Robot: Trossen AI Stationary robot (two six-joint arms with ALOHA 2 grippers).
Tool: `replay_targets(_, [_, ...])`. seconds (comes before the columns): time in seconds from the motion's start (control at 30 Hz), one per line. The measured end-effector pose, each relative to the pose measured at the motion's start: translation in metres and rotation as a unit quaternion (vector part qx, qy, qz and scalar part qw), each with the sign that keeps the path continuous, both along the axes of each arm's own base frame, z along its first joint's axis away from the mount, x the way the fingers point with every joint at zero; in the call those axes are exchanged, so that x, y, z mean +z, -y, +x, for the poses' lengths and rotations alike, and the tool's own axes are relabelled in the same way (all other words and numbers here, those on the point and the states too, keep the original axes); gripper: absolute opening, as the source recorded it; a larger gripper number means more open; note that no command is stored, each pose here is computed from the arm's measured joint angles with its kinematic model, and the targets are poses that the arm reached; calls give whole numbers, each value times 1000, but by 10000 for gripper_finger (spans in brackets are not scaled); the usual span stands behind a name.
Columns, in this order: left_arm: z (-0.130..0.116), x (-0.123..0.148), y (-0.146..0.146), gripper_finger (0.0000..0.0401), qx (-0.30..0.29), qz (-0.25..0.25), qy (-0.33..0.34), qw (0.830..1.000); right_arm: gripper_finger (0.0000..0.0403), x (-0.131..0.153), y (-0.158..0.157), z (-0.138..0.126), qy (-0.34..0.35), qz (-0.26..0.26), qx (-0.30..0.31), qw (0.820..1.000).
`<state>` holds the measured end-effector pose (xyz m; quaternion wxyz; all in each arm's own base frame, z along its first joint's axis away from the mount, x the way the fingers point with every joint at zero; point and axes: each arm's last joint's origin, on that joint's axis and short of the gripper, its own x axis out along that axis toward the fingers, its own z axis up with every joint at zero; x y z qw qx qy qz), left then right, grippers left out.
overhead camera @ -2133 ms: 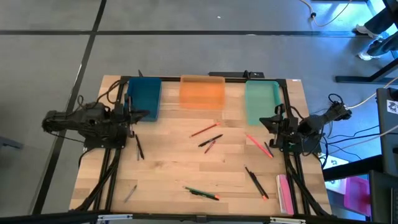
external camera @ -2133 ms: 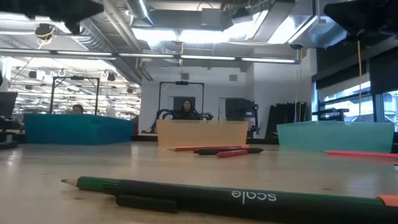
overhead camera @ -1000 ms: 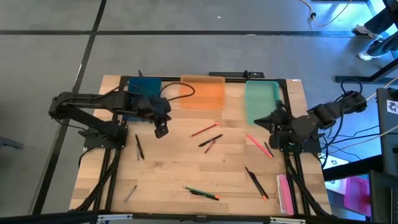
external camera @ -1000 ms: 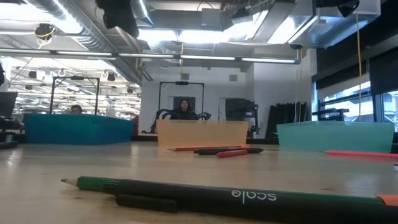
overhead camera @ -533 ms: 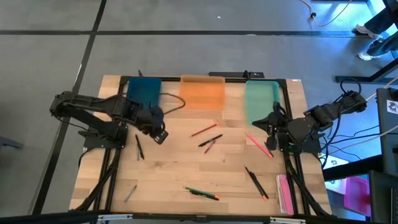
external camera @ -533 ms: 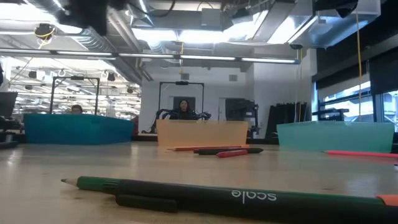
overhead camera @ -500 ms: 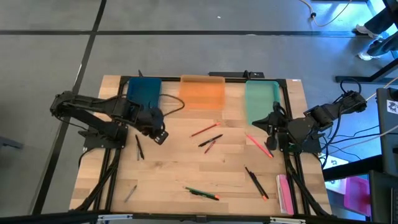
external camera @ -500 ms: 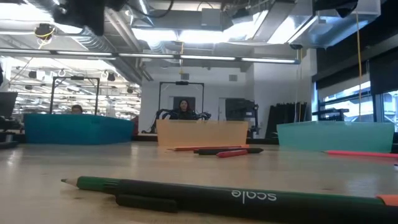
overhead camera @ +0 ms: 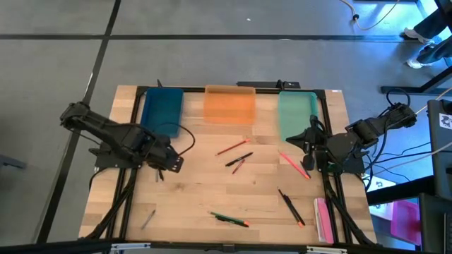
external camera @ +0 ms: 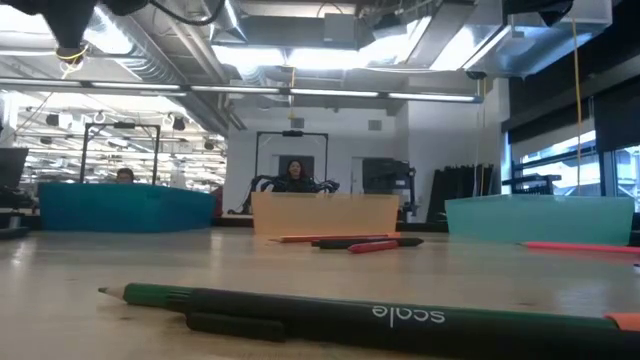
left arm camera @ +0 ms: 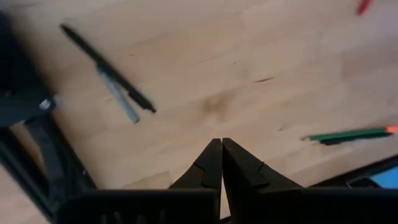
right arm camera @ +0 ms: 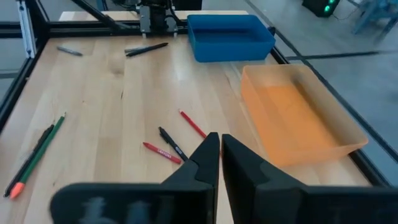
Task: Sort crayons/erasers/pens/pencils in bins
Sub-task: Put the black pen into the blue bin
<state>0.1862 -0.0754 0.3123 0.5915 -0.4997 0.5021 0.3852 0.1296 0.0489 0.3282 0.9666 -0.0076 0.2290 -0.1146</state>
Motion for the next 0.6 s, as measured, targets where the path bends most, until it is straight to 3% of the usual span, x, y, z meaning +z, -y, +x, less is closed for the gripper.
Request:
replay_targets(0.4, [-3, -4, 10, 85, 71, -42, -37, 996, 23, 1, 0, 1, 2, -21, 13, 1000])
replay_targets(0.6, [-8, -33, 21, 88, 128, -53, -71, 988, 23, 7, -1, 1, 12, -25, 18, 999])
